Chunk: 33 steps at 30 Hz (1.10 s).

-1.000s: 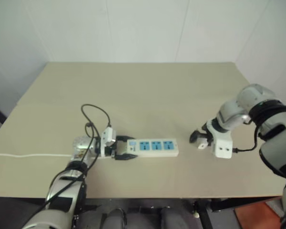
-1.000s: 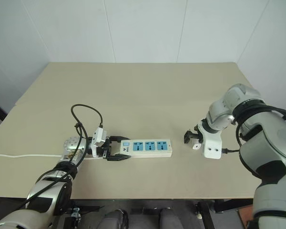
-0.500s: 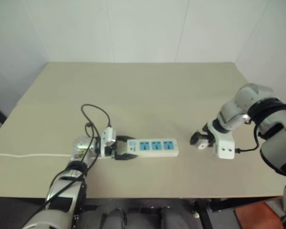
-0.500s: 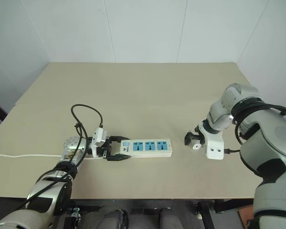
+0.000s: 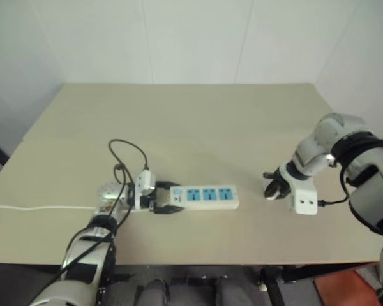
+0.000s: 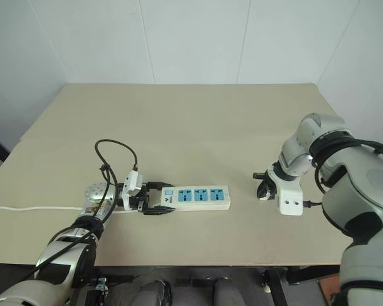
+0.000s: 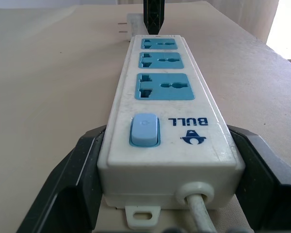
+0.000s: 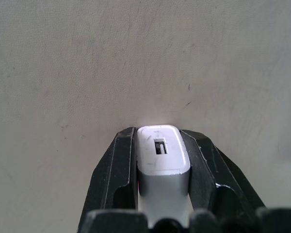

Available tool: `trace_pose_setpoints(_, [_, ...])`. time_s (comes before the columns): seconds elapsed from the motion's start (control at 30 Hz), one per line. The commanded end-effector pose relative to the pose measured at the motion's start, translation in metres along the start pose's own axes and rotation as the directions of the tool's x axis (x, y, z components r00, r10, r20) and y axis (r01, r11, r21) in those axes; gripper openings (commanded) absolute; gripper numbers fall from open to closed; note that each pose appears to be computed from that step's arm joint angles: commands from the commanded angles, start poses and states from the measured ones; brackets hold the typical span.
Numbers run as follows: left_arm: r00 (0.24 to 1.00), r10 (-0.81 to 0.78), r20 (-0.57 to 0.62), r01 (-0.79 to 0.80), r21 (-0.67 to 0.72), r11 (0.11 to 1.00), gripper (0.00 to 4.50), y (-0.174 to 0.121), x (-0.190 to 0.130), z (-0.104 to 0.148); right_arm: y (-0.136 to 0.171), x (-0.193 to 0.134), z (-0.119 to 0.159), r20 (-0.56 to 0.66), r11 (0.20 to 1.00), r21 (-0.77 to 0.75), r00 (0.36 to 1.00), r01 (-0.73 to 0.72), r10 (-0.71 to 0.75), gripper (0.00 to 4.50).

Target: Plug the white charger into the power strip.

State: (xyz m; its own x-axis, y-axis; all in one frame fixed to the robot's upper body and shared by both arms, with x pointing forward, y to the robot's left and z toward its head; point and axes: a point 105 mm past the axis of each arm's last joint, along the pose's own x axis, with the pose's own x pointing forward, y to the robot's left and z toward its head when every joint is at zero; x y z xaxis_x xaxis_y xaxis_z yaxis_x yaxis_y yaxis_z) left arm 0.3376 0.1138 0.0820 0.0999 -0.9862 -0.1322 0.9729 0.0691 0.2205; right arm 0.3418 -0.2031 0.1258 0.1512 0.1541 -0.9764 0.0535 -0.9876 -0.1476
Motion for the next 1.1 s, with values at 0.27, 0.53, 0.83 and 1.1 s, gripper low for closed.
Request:
trace_pose_setpoints(0.27, [1.000,0.007,-0.005,-0.007,0.018,1.000,3.27,0.000,0.001,0.000,-0.055,-0.071,-0.038,-0.283,0.700,0.322,0.770,0.637,-0.571,1.12])
trace_pose_setpoints(0.53, [1.000,-0.004,-0.007,0.004,0.015,1.000,3.27,-0.002,0.002,-0.001,-0.074,-0.104,-0.058,-0.418,0.005,0.681,0.394,0.733,-0.818,1.12])
trace_pose_setpoints(0.83, [0.999,-0.045,-0.003,0.045,-0.009,0.999,3.27,-0.002,0.002,0.003,-0.095,-0.123,-0.059,-0.218,-0.177,0.958,0.174,0.227,-0.960,1.12])
trace_pose_setpoints(1.1, [0.996,-0.086,-0.020,0.086,0.002,0.996,3.27,-0.004,0.003,0.006,-0.125,-0.061,-0.037,-0.020,-0.017,1.000,0.200,0.016,-0.980,1.12])
